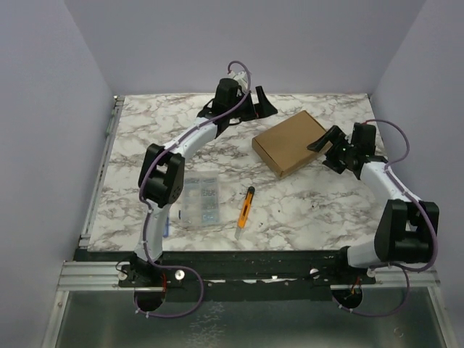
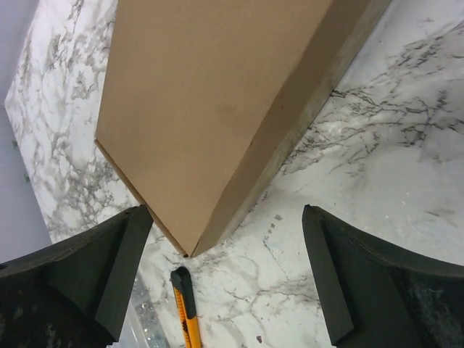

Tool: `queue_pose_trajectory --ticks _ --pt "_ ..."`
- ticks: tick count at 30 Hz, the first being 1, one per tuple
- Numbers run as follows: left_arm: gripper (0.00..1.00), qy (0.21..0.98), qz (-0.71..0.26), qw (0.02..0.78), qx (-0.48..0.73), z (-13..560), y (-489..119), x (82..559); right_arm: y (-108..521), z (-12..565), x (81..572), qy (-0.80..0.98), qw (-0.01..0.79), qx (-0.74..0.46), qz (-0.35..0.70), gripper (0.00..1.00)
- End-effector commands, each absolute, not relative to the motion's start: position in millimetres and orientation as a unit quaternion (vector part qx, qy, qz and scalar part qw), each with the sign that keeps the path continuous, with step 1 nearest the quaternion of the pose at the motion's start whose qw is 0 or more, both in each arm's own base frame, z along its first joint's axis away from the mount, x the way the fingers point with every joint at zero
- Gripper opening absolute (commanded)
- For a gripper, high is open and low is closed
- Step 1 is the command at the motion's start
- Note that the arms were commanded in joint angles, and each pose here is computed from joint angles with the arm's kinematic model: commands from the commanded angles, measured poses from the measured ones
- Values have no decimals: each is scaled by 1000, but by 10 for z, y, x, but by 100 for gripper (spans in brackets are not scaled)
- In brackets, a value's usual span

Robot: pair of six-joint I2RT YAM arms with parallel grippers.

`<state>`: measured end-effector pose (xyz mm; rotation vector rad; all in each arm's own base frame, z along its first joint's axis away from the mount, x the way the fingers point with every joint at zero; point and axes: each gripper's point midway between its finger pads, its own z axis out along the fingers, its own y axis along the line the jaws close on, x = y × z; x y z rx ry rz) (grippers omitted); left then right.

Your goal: Unpack the express box

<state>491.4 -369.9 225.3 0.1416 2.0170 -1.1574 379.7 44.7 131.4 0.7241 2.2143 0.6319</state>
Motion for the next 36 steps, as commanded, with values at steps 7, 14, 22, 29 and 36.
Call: queue_pose_trajectory --ticks 7,14,22,29,36 --pt "97 824 -462 312 101 1161 -4222 5120 688 889 3900 865 309 219 329 95" --pt "88 859 -428 268 85 811 -4251 4627 750 788 3891 865 309 193 345 94" --pt "87 852 -461 242 51 898 -4132 4030 592 732 3749 866 317 198 332 95" --pt "92 845 -477 237 46 865 -4037 3890 428 677 3630 857 315 210 350 95" --pt "70 850 -480 215 11 601 -3919 3851 668 787 3607 832 307 165 432 95"
